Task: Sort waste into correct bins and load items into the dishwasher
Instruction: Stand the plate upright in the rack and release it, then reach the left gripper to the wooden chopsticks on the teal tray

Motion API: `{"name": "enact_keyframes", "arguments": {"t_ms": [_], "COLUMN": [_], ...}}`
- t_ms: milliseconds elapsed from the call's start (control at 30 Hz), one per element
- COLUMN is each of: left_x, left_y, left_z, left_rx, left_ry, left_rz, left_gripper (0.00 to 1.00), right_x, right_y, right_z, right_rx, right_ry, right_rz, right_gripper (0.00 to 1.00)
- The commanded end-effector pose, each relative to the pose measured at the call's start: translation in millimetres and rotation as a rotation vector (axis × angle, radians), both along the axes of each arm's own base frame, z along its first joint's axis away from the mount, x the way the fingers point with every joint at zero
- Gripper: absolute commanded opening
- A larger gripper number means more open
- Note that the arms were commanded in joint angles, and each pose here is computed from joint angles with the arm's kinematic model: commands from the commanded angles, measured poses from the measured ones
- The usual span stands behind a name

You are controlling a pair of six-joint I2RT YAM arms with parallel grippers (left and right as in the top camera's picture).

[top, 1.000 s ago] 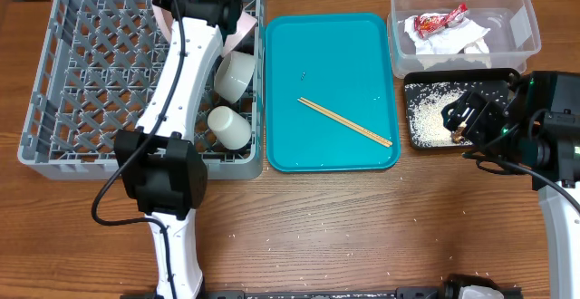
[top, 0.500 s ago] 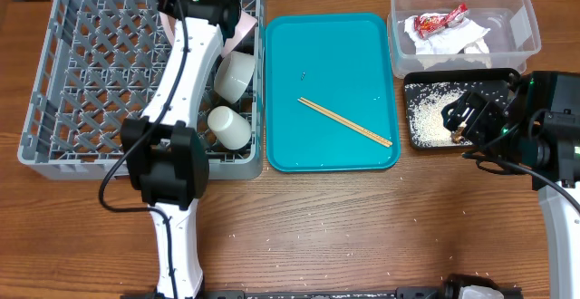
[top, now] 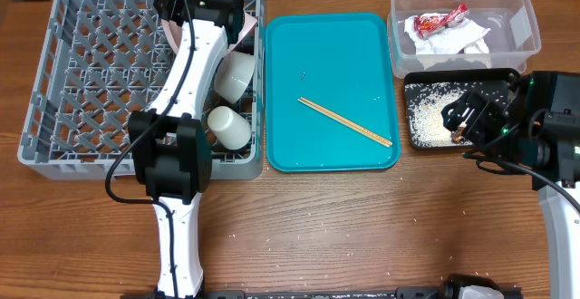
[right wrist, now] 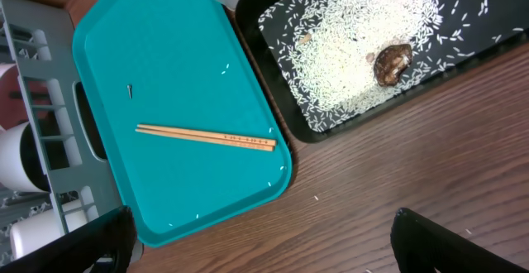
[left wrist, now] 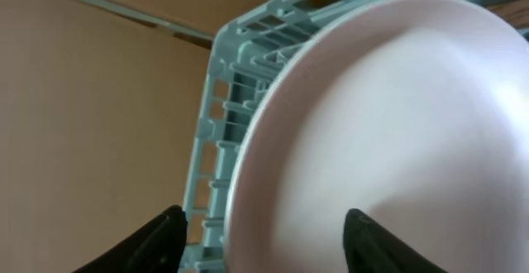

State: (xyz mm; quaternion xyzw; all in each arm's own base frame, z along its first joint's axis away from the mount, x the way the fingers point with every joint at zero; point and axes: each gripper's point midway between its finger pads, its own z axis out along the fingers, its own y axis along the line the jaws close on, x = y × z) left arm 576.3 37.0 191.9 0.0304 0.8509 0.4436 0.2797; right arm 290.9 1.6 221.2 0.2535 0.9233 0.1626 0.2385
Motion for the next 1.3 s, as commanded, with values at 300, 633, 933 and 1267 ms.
{"name": "enact_keyframes", "arguments": {"t_ms": [300, 633, 933, 1267], "left_x": [-82, -126, -135, -149], "left_y": [-169, -312, -393, -369], "left_z": [139, 28, -77, -146], "left_rx": [-0.913, -1.12, -1.22, -1.195], "left_ry": [-0.087, 0.191, 0.387, 0.419], "left_rz": [-0.62, -0.422, -0.409, -0.015], "left_gripper": [0.72, 0.77, 1.0, 0.64], "right_x": [3, 3, 3, 3], "right_y": [-3, -3, -3, -3], "right_z": [7, 7, 7, 7], "right_rx": [-0.011, -0.011, -0.011, -0.011], "right_ry": [-0.022, -0.022, -0.022, -0.022], "right_rz": [-0.005, -0.004, -0.004, -0.005], "right_gripper": [1.0, 1.0, 1.0, 1.0]}}
